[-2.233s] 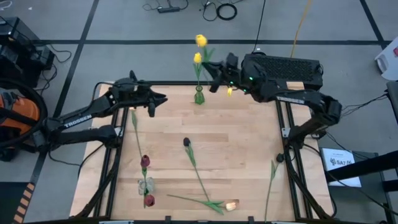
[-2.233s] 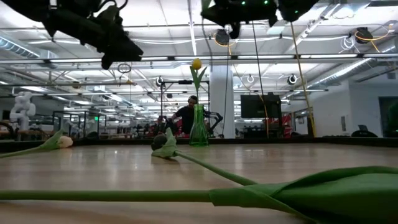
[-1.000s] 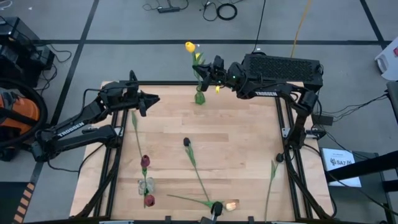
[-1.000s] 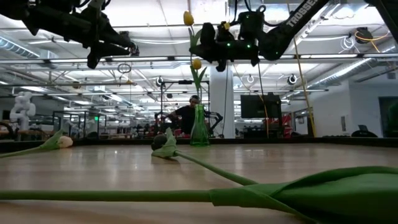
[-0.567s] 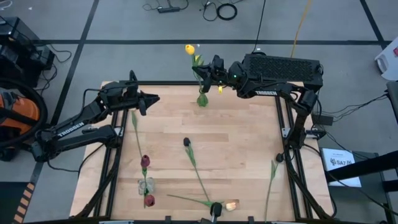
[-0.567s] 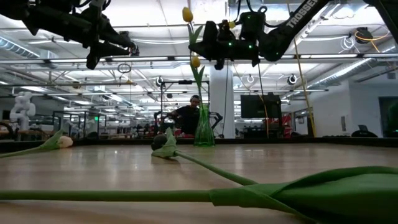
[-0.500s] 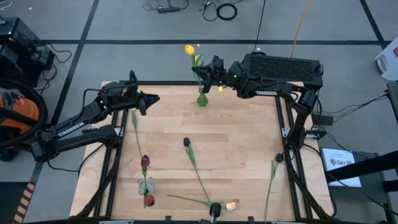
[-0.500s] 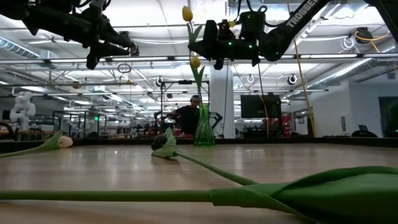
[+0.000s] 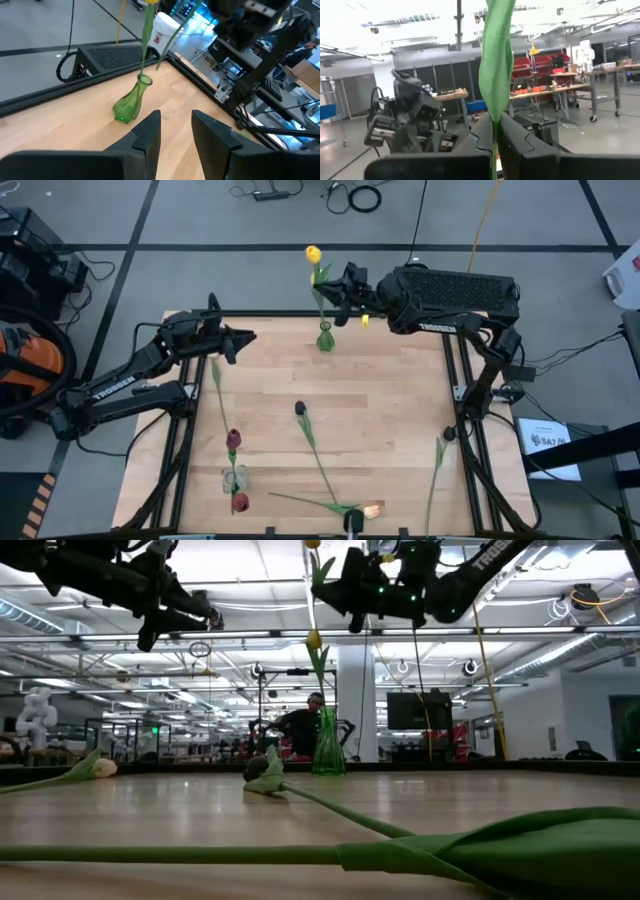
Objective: Sort flowers into vase by color
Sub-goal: Put the yellow flower into the green vase
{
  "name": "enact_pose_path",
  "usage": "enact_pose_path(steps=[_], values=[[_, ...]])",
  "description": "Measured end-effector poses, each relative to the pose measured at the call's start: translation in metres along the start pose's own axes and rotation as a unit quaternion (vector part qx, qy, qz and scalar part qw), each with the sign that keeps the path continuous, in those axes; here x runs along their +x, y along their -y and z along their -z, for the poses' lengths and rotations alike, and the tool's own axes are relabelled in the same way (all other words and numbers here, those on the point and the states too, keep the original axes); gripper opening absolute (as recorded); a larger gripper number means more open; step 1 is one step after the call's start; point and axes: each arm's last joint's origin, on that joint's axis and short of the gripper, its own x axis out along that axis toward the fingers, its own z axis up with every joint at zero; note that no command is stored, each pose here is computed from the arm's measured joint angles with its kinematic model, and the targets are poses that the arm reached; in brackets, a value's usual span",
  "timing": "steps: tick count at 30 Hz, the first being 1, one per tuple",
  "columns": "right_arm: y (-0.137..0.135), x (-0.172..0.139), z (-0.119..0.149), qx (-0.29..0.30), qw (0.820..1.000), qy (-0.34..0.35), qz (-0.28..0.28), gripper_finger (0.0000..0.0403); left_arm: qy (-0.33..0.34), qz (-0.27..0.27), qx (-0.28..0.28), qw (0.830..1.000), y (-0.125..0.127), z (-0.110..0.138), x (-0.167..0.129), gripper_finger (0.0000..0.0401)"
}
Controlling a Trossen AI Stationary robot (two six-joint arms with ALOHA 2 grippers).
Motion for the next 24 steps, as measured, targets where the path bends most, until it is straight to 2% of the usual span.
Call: enact_pose_path(steps=[4,8,13,15,18,24], values=[[-0.001,-0.013,-0.025,0.0,0.999,-0.037,0.007,0.0002,0.001,-0.002,0.0,1.0,0.0,0.0,0.0,0.0116],[-0.007,-0.048,-0.035,-0.02,0.998,-0.054,0.033,0.0001,0.001,-0.001,0.0,1.0,0.0,0.0,0.0,0.0116],[-0.015,-0.116,-0.021,-0.032,0.993,-0.036,0.109,0.0001,0.003,-0.006,0.0,1.0,0.0,0.0,0.0,0.0116],[-0.019,-0.135,-0.011,-0.031,0.991,-0.018,0.131,0.0001,0.003,-0.006,0.0,1.0,0.0,0.0,0.0,0.0116],[-0.026,-0.14,-0.005,-0.04,0.992,0.021,0.121,0.0001,0.004,-0.008,0.0,1.0,0.0,0.0,0.0,0.0116],[-0.023,-0.107,0.006,-0.034,0.995,0.034,0.087,0.0,0.012,-0.01,0.002,1.0,0.0,-0.001,0.0,0.0116]])
